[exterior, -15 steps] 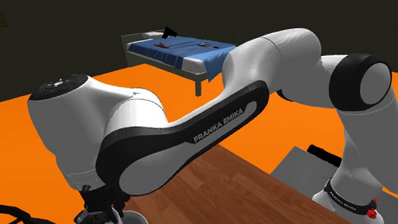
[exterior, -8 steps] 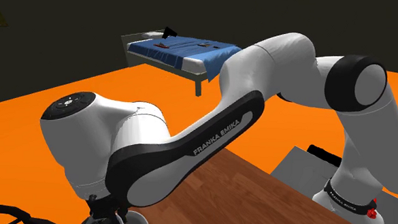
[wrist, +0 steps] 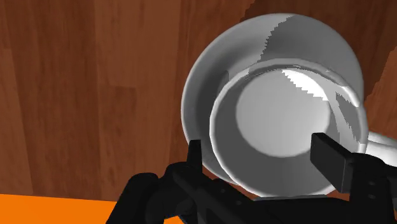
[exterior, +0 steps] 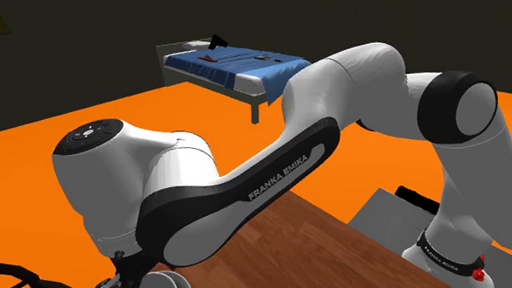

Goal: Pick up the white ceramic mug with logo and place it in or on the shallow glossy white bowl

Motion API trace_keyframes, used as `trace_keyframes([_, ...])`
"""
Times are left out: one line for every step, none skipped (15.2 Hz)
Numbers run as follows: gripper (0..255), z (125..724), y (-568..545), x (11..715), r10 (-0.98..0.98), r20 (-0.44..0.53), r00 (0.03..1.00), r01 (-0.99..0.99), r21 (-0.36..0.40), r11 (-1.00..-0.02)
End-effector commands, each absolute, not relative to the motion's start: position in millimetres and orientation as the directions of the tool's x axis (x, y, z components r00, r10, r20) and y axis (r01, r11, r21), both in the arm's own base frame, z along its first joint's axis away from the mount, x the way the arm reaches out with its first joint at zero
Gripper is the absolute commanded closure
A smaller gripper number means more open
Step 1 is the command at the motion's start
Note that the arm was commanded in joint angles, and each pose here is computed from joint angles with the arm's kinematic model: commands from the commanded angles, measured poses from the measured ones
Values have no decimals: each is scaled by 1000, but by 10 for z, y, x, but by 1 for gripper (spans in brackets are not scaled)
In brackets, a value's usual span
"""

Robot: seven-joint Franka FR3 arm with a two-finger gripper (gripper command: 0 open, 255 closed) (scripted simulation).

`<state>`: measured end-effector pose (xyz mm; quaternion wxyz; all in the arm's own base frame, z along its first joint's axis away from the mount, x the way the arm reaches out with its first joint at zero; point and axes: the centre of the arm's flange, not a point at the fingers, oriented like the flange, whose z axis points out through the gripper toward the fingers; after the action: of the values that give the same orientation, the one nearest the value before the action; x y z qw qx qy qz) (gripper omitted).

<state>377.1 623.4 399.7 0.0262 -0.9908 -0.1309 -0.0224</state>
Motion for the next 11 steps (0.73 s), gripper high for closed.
trace_keyframes([0, 3997, 6234, 3771, 258, 51, 965, 261, -46, -964])
trace_keyframes([0, 3997, 6234, 3771, 258, 51, 965, 261, -46, -964])
trace_keyframes([0, 3997, 6234, 3771, 258, 51, 965, 261, -46, -964])
trace_keyframes([0, 4129, 6226, 3766, 258, 51, 965, 261, -46, -964])
trace_keyframes([0, 4260, 6219, 3761, 258, 51, 965, 261, -46, -964])
trace_keyframes([0, 4392, 6211, 3756, 258, 51, 965, 261, -46, -964])
trace_keyframes([0, 4496, 6205, 3752, 258, 51, 965, 261, -46, -964])
trace_keyframes([0, 4496, 6205, 3752, 258, 51, 965, 261, -46, -964])
trace_keyframes([0, 4496, 6204, 3752, 258, 51, 965, 261, -46, -964])
trace_keyframes([0, 4496, 6205, 3752, 258, 51, 965, 261, -46, -964])
trace_keyframes([0, 4496, 6205, 3752, 258, 51, 965, 261, -46, -964])
